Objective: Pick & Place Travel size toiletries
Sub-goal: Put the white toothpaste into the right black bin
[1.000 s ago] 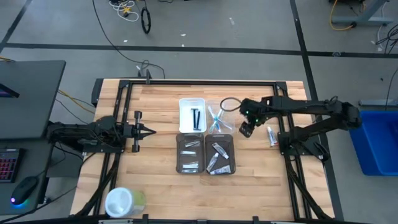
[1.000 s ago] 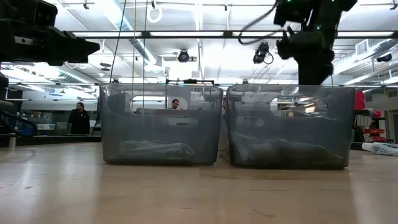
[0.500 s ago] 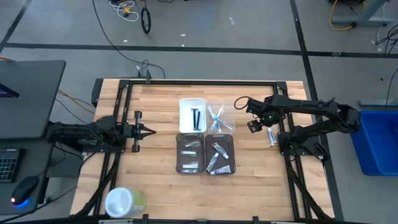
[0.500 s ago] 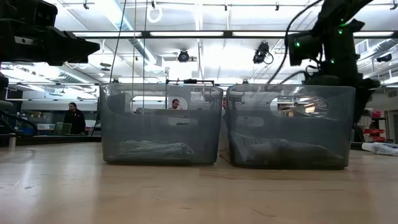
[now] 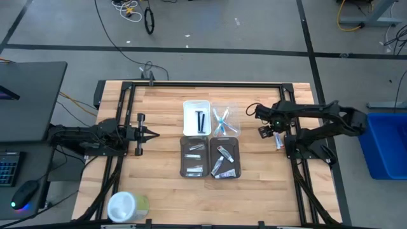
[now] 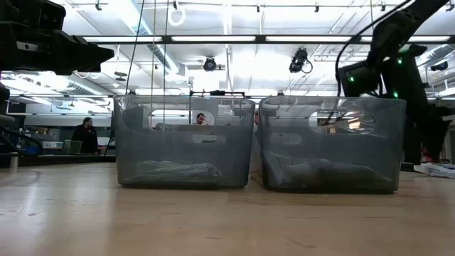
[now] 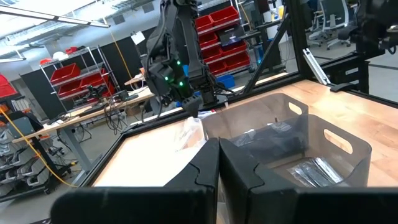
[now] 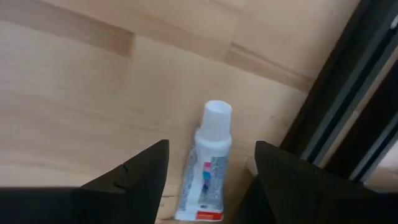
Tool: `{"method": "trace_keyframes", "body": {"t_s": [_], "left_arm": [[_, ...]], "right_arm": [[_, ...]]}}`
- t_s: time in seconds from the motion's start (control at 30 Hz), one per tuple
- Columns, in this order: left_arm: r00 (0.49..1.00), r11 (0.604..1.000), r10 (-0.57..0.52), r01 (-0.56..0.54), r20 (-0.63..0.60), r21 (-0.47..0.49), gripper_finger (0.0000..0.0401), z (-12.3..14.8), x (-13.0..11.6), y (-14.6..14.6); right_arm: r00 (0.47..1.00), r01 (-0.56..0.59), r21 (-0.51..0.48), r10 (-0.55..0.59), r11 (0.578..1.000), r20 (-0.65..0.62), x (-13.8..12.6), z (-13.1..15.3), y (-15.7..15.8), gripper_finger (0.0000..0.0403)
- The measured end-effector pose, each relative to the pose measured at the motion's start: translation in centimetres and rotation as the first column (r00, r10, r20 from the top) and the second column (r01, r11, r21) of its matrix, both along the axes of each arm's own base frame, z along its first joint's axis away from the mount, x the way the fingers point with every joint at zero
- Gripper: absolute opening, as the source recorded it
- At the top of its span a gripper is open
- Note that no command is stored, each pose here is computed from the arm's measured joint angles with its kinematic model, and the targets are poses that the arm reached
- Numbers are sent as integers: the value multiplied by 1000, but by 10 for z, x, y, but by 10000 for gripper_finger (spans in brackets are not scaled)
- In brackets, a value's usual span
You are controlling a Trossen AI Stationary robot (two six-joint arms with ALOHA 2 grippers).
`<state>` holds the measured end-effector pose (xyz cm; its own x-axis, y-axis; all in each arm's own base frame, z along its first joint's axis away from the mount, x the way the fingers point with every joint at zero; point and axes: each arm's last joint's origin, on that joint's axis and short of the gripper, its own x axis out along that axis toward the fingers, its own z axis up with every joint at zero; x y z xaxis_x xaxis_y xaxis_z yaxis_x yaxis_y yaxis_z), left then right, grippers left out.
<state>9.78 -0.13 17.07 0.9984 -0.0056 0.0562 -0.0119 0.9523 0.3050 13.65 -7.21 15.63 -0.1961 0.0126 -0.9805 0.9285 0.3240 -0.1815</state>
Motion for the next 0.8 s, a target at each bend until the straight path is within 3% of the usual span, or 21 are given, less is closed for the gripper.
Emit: {"method": "trace_keyframes", "body": {"t_s": [0.4, 0.8], "left_arm": [[1000, 1000, 0, 0, 0, 0, 16, 0, 0, 0], [1000, 1000, 0, 0, 0, 0, 16, 0, 0, 0]], "right_arm": [[1000, -21, 23, 22, 1000, -18, 2, -22, -1, 217], [1000, -18, 31, 18, 999, 14, 4, -23, -1, 113]]}}
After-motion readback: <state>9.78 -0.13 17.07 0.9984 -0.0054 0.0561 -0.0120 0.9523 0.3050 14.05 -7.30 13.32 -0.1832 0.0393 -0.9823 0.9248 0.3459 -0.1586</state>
